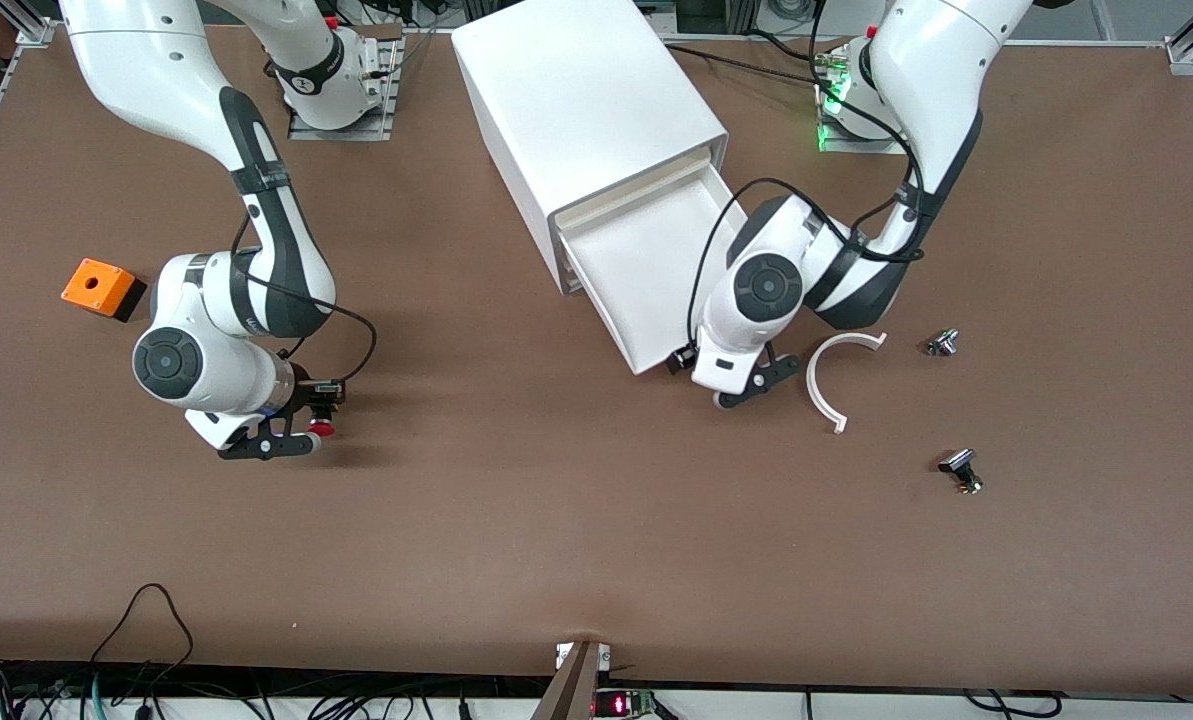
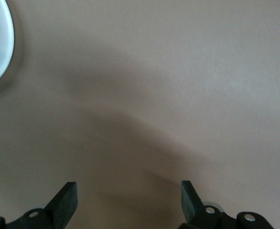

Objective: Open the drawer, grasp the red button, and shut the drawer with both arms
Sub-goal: 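Carry the red button away while the left gripper reaches the drawer, then place the red button while the left gripper pushes the drawer shut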

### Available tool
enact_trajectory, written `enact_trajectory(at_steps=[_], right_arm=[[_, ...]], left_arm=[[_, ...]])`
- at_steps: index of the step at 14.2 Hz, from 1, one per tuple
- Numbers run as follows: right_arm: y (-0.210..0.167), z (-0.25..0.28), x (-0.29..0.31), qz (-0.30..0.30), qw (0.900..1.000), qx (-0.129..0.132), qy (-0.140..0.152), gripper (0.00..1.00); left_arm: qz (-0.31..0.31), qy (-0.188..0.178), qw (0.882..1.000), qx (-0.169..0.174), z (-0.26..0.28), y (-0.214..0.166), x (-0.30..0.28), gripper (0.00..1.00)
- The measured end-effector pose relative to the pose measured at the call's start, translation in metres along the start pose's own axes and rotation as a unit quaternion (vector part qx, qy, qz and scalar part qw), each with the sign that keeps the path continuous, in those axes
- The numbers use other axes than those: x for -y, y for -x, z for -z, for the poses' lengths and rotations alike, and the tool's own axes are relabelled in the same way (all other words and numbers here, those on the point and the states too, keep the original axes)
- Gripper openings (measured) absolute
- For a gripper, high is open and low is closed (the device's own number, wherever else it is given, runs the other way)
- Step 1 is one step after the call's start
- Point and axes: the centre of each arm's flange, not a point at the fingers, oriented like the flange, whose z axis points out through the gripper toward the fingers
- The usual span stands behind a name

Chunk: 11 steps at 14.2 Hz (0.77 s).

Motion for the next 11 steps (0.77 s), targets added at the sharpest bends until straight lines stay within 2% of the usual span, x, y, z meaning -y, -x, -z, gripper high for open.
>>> enact_trajectory(at_steps=[4, 7, 9, 11], right_arm=[[0.009, -0.030, -0.038, -0.033, 0.999, 0.007, -0.040, 0.43], [0.010, -0.043, -0.044, -0.043, 0.998, 0.011, -0.049, 0.43], [0.010, -0.048, -0.045, -0.044, 0.998, 0.011, -0.049, 0.56], [0.008, -0.045, -0.044, -0.044, 0.998, 0.007, -0.049, 0.75]], left_arm=[[-0.011, -0.003, 1.000, 0.015, -0.003, 0.053, -0.013, 0.95], [-0.019, -0.010, 0.999, 0.025, -0.011, 0.083, -0.021, 0.95], [-0.025, -0.015, 0.999, 0.030, -0.017, 0.104, -0.025, 0.95], [-0.033, -0.017, 0.999, 0.035, -0.019, 0.120, -0.028, 0.95]])
